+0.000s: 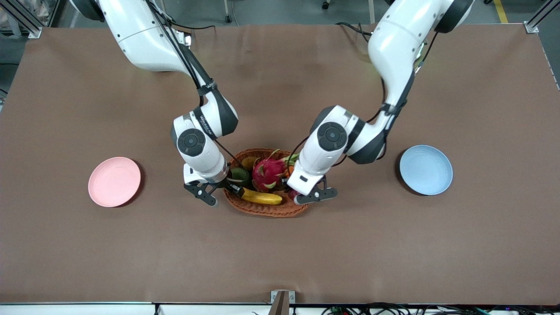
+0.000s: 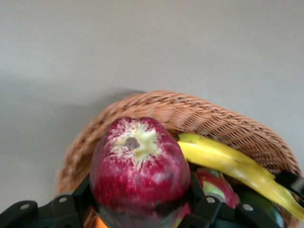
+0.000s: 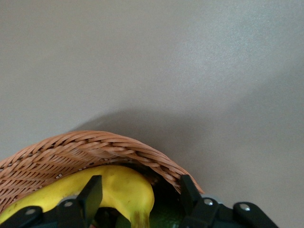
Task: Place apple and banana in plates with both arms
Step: 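Carry the red apple with the left gripper onto the blue plate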
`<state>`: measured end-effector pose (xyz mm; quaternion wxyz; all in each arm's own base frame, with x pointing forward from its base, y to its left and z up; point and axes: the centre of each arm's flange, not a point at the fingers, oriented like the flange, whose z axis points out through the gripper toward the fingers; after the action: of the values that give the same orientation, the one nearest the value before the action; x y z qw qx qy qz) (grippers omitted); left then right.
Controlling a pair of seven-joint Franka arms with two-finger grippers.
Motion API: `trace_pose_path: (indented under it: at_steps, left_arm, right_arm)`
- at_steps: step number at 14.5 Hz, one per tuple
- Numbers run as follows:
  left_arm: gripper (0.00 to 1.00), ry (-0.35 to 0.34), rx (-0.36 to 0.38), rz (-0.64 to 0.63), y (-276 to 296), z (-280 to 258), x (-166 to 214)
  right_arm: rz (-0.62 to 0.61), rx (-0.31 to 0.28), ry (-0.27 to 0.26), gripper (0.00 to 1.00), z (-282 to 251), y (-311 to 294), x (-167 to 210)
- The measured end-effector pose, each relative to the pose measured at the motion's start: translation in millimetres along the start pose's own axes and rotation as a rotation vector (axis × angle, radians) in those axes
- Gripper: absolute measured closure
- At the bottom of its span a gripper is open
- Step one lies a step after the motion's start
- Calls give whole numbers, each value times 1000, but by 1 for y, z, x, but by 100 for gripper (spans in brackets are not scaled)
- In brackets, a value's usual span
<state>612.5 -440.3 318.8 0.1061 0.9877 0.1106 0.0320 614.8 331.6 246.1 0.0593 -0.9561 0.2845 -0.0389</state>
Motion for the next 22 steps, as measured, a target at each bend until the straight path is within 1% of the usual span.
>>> trace_pose_path:
  at_steps: [2, 5, 6, 8, 12, 13, 18, 21, 22]
  left_arm:
    - [22, -29, 46, 45, -25, -56, 20]
    - [22, -75, 103, 107, -93, -129, 57]
    - [22, -83, 113, 127, -120, -145, 66]
    - [22, -108, 132, 158, -169, -158, 73]
    - [22, -182, 166, 205, -245, -150, 65]
    - [22, -199, 169, 210, -267, -145, 65]
    - [22, -220, 160, 206, -369, -111, 75]
    - [22, -231, 181, 196, -395, -87, 73]
    - [22, -233, 189, 193, -402, -79, 75]
  right_arm:
    - [-1, 0, 0, 32, 0, 0, -1]
    - [-2, -1, -1, 31, 0, -1, -1]
    - [-2, -4, -2, 30, -1, -1, -1]
    - [-3, -19, -12, 29, -2, -1, -2]
    - [-14, -40, -27, 26, -4, -4, -6]
    - [-16, -48, -33, 23, -5, -5, -7]
    - [-25, -53, -38, 22, -9, -11, -11]
    - [-31, -54, -40, 25, -9, -13, -16]
    - [-35, -55, -41, 30, -9, -14, -18]
